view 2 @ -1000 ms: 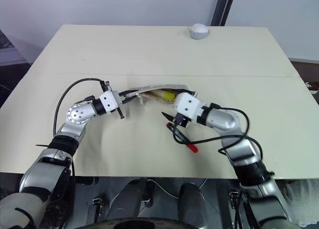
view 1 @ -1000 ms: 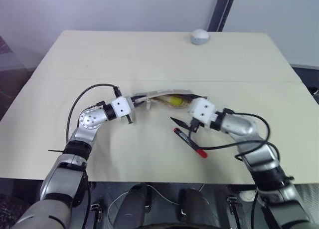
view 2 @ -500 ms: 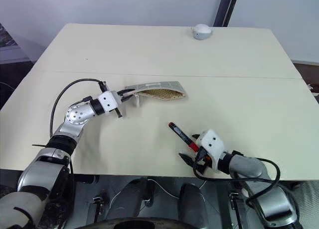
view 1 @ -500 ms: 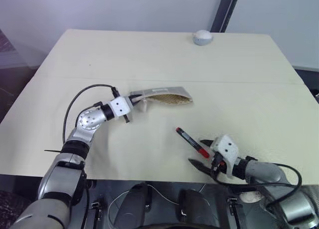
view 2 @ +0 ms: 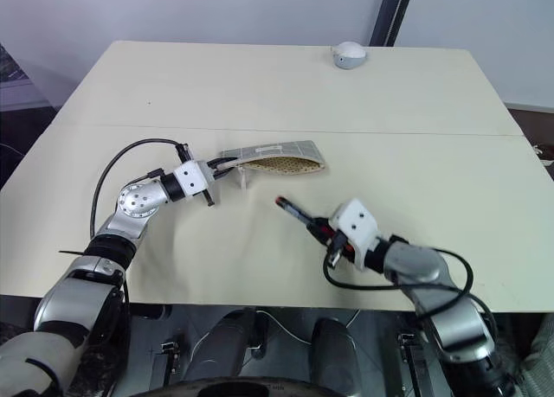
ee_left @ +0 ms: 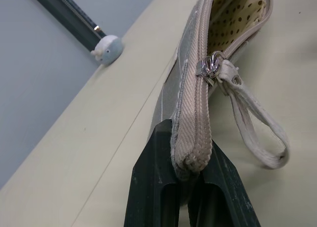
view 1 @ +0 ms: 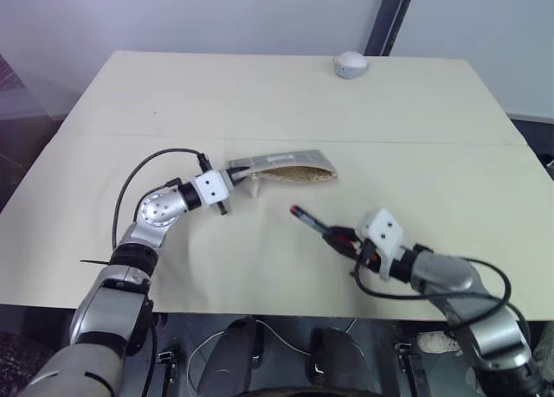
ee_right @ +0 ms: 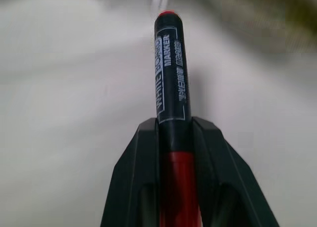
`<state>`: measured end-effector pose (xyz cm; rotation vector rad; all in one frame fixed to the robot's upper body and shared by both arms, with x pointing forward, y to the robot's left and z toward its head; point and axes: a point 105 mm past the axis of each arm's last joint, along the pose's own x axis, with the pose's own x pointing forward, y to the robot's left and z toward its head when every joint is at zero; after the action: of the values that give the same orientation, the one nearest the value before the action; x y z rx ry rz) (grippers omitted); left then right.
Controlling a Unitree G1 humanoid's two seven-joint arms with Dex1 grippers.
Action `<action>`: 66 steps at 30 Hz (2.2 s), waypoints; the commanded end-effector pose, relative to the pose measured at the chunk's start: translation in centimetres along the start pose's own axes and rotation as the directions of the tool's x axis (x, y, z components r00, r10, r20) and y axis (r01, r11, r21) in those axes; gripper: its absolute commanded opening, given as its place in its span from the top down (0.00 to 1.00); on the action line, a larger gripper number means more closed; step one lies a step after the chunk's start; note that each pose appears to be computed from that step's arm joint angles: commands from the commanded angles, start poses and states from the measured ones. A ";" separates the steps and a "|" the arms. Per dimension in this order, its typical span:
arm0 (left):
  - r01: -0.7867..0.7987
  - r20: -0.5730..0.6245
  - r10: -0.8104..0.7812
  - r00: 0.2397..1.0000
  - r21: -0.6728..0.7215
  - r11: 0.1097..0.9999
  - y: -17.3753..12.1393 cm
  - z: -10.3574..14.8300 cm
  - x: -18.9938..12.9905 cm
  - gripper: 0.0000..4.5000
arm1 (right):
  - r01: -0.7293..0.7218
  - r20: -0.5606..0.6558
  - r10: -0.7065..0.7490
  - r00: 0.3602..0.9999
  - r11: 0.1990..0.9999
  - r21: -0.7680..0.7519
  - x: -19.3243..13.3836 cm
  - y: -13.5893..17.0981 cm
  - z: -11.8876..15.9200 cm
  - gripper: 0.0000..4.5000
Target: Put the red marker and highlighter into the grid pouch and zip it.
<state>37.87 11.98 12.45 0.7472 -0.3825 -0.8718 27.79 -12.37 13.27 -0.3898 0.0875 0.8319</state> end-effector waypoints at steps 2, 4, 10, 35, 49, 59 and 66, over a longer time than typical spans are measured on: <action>-0.022 0.069 0.021 0.997 0.014 1.000 0.6 1.4 0.0 1.00 | 0.052 -0.036 -0.054 0.998 0.996 -0.072 0.0 -2.3 -0.1 0.92; -0.016 0.080 0.015 0.997 0.015 1.000 0.5 1.6 0.0 1.00 | 0.048 -0.035 -0.051 0.998 0.996 -0.071 0.2 -2.7 0.0 0.92; 0.031 0.110 -0.035 0.993 0.036 0.999 -0.1 2.4 0.1 1.00 | 0.014 -0.072 -0.028 0.997 0.983 -0.184 1.6 -3.3 -0.3 0.92; 0.150 0.072 -0.152 0.986 0.028 0.988 -1.8 2.7 1.0 1.00 | 0.070 0.126 -0.035 0.991 0.955 -0.287 2.7 -3.0 3.6 0.01; 0.197 0.108 -0.207 0.972 0.096 0.976 -3.2 4.4 2.9 1.00 | -0.115 0.096 0.088 0.992 0.934 0.339 2.6 4.3 -2.6 0.01; 0.232 0.110 -0.253 0.961 0.172 0.957 -2.9 5.5 3.2 1.00 | -0.086 0.263 -0.045 0.964 0.880 0.467 7.7 2.2 1.4 0.01; 0.213 0.101 -0.232 0.967 0.173 0.962 -2.4 5.5 3.3 1.00 | -0.142 0.274 0.010 0.962 0.872 0.469 7.6 2.8 1.3 0.54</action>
<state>35.25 6.34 12.95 0.8868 -0.4283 -1.1264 30.88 -4.86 10.96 0.1953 0.0941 0.8804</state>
